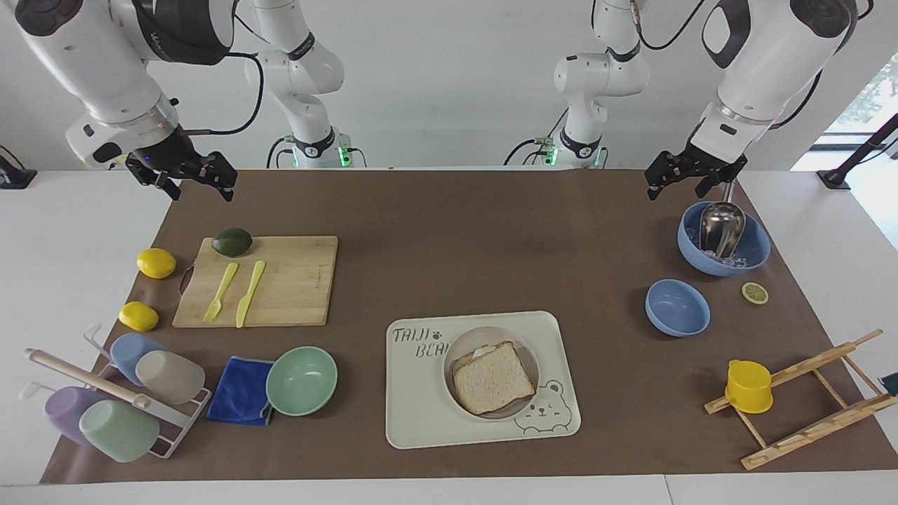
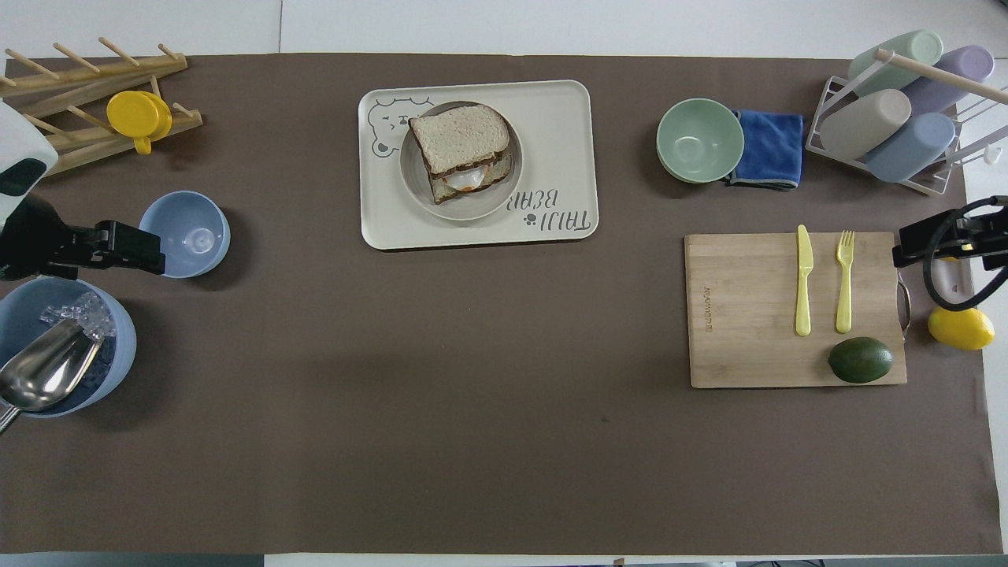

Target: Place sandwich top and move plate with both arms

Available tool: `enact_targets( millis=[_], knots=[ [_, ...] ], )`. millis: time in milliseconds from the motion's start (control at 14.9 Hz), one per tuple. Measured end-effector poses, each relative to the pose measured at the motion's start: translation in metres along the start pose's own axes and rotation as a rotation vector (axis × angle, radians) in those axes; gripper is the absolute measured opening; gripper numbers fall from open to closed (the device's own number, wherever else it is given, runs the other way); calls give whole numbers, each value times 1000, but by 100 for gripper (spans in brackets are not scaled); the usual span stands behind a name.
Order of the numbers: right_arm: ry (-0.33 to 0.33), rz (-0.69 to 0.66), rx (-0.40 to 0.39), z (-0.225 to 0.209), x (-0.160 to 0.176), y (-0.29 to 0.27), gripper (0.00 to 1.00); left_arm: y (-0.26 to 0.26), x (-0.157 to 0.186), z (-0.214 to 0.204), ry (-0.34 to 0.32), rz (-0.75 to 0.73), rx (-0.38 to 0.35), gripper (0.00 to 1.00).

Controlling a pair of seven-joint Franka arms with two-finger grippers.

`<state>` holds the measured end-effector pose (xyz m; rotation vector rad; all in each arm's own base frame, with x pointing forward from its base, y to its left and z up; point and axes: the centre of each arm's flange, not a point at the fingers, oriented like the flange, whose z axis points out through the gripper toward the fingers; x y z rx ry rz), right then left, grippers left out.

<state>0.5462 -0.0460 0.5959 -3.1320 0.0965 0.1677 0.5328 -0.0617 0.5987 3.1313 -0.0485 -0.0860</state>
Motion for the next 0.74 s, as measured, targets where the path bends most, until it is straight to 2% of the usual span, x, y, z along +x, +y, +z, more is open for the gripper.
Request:
enact_targets(
  millis=[737],
  knots=[
    [0, 0, 0, 0, 0, 0, 100, -5, 1, -3, 13, 17, -3, 100]
  ],
)
